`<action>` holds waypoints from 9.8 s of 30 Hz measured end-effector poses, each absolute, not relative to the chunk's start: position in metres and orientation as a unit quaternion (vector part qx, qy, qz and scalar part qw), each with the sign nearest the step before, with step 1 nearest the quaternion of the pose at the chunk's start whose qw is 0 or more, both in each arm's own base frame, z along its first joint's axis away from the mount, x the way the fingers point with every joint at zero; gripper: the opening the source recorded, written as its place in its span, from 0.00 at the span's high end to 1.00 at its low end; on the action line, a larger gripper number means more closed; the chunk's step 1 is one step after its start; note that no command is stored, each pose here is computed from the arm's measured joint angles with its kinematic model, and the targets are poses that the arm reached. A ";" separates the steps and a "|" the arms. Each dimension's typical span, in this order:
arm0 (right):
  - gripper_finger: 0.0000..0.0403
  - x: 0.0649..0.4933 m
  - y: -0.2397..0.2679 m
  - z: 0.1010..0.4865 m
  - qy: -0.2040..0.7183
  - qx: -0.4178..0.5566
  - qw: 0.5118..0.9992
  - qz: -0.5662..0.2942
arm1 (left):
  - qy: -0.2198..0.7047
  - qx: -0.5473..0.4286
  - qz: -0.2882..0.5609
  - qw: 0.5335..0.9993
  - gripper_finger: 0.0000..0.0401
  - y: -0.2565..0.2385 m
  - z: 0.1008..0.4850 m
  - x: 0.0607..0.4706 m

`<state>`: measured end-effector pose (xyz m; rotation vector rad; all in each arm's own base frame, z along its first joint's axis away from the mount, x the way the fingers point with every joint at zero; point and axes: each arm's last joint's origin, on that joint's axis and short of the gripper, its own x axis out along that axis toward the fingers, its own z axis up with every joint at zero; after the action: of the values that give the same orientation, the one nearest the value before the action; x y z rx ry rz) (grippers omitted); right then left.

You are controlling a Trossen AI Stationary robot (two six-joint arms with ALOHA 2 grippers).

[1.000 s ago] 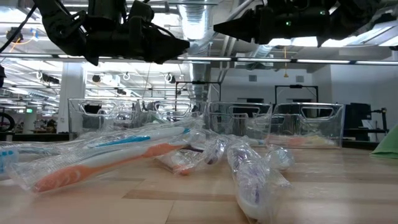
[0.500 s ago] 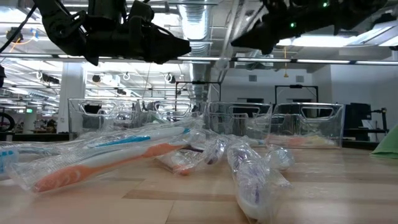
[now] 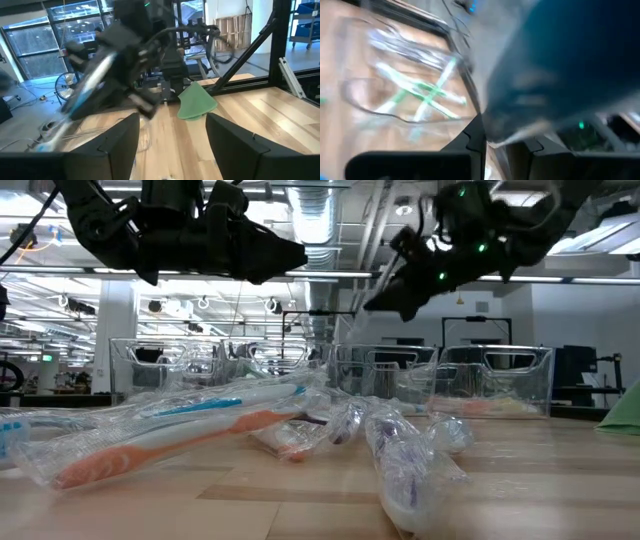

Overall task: Pick & Place Toothbrushes
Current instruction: Put the blue toothbrush into the middle right transparent bin, then put the purple toothbrush into the left transparent bin

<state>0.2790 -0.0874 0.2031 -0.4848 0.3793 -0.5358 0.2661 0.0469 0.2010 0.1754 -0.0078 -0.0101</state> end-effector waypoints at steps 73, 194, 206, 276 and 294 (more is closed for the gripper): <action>0.59 0.295 0.031 0.140 0.349 -0.181 0.919 -0.031 | 0.034 0.018 -0.097 0.995 0.44 -0.002 0.190 0.267; 0.98 0.341 0.067 0.266 0.185 -0.235 0.949 -0.096 | -0.138 0.000 0.012 0.990 0.24 -0.014 0.232 0.271; 0.98 0.340 0.067 0.272 0.171 -0.258 0.943 -0.121 | -0.133 0.025 0.016 0.991 0.26 -0.014 0.231 0.271; 0.34 0.282 0.149 0.261 0.227 -0.406 0.802 -0.376 | 0.244 0.053 0.418 0.874 0.94 0.075 0.259 0.157; 0.34 0.283 0.139 0.253 0.242 -0.389 0.816 -0.354 | 0.378 0.064 0.392 0.837 0.78 0.105 0.216 0.180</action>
<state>0.2833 0.1392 0.2535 -0.8297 0.5155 -0.7541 0.1795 0.1046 0.2165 0.1345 0.7996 0.8292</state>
